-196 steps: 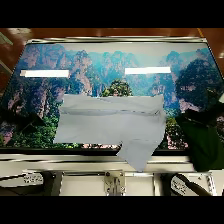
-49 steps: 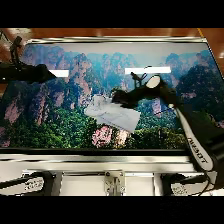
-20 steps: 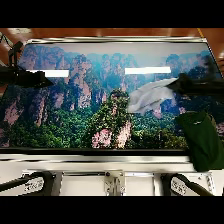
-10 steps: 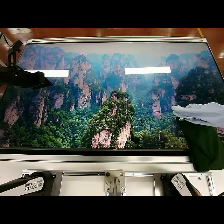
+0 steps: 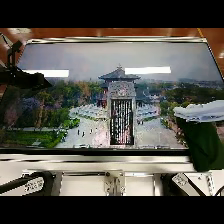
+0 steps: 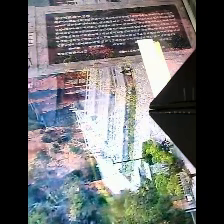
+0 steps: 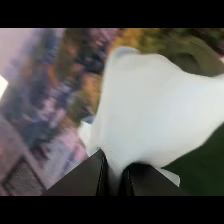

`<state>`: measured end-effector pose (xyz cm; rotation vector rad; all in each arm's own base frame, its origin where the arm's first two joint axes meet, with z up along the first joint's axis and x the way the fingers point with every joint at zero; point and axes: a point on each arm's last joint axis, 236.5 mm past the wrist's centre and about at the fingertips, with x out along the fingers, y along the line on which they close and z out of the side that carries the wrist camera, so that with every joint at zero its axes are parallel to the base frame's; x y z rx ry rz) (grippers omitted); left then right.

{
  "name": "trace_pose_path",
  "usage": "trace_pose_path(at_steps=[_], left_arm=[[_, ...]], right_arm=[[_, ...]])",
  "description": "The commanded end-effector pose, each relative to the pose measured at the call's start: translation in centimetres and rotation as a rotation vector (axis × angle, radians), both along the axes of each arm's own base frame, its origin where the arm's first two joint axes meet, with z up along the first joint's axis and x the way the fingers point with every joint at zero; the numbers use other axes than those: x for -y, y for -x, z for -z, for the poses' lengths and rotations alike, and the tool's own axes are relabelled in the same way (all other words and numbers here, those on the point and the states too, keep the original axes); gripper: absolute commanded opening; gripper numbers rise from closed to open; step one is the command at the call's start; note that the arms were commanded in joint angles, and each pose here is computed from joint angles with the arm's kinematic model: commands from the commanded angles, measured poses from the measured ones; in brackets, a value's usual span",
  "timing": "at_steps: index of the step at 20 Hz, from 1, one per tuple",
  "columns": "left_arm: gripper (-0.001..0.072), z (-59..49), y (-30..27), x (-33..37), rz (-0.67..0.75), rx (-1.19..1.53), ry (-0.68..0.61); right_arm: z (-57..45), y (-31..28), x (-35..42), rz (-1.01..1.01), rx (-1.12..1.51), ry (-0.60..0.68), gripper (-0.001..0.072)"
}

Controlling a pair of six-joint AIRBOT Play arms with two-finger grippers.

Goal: Fold the shirts.

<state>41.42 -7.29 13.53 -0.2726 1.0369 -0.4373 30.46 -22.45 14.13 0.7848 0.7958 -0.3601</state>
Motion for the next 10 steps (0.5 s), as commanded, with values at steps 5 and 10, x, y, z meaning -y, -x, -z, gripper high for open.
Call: trace_pose_path(at_steps=[5, 10], left_arm=[[0.0036, 0.0, 0.0, 0.0, -0.043, -0.027, 0.025], [0.0036, 0.0, 0.1, 0.0, -0.044, -0.029, 0.026]], right_arm=[[-7.9, -8.8, -0.6, -0.029, 0.556, -0.258, 0.0067], [-3.3, -6.7, -1.8, -0.118, 0.351, -0.198, 0.0068]])
